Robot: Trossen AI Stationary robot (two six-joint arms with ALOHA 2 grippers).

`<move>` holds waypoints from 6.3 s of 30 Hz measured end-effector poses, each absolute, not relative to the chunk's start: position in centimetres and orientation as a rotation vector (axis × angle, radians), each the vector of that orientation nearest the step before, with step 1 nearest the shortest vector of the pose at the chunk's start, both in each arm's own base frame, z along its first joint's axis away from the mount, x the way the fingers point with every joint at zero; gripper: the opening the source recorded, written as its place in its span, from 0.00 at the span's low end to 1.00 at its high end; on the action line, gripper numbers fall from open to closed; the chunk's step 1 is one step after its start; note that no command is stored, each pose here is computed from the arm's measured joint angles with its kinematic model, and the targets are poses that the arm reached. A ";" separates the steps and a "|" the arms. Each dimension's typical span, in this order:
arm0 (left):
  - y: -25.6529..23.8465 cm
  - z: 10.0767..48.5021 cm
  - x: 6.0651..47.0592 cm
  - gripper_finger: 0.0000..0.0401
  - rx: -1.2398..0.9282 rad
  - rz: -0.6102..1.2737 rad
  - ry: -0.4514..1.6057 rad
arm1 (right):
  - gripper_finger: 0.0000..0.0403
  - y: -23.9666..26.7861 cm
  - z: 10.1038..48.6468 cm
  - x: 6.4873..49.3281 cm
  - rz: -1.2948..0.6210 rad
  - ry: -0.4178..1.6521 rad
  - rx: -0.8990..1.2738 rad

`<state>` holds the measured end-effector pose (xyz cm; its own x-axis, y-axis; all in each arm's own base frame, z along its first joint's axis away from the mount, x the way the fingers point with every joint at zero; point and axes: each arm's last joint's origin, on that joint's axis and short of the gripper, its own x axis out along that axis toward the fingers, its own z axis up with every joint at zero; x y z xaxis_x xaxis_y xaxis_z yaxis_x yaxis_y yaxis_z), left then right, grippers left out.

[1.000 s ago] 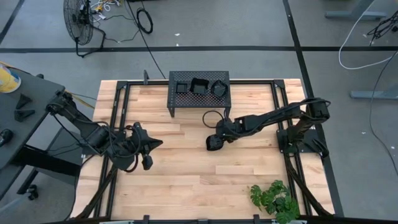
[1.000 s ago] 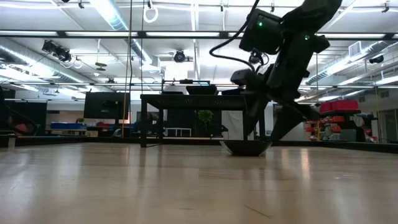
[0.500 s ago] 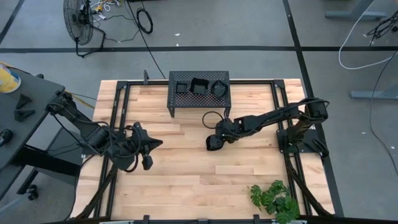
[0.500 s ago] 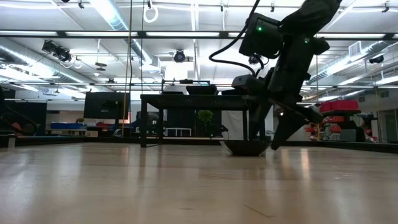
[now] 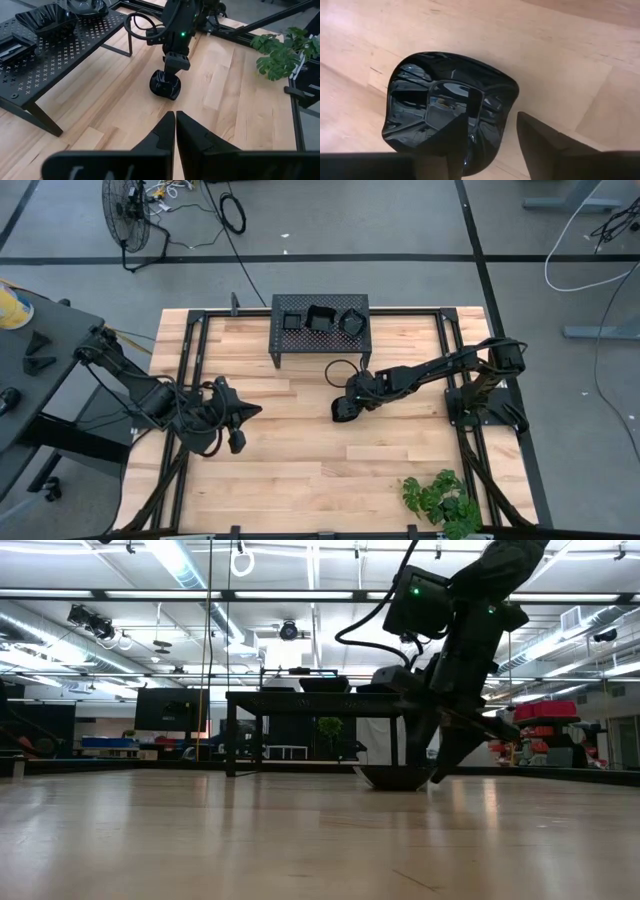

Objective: Pick & Place Mini shaped plates
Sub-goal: Stack the leaf shaped plate on top of the other leaf shaped plate on the shelf

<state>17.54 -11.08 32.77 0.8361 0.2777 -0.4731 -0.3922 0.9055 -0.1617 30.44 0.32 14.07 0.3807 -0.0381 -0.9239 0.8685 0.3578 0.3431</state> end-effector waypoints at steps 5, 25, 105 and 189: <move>-11.1 32.8 17.5 0.05 -0.261 0.359 0.458 | 0.34 0.3 14.1 30.4 -0.737 1.004 1.036; -11.1 32.8 17.5 0.05 -0.261 0.359 0.458 | 0.11 0.3 14.1 30.4 -0.743 0.998 1.031; -8.0 35.1 19.8 0.02 -0.243 0.239 0.373 | 0.00 -3.0 28.3 27.1 -0.344 0.657 0.913; -0.2 35.3 20.3 0.03 -0.238 0.313 0.438 | 0.06 -23.9 29.4 23.2 -0.402 0.735 0.605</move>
<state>20.29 -0.24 35.35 0.8593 0.2450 -0.4490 -0.3461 0.9248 -0.1577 23.22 -23.89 29.45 0.6795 -0.1309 -0.7219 0.5373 0.7588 0.3682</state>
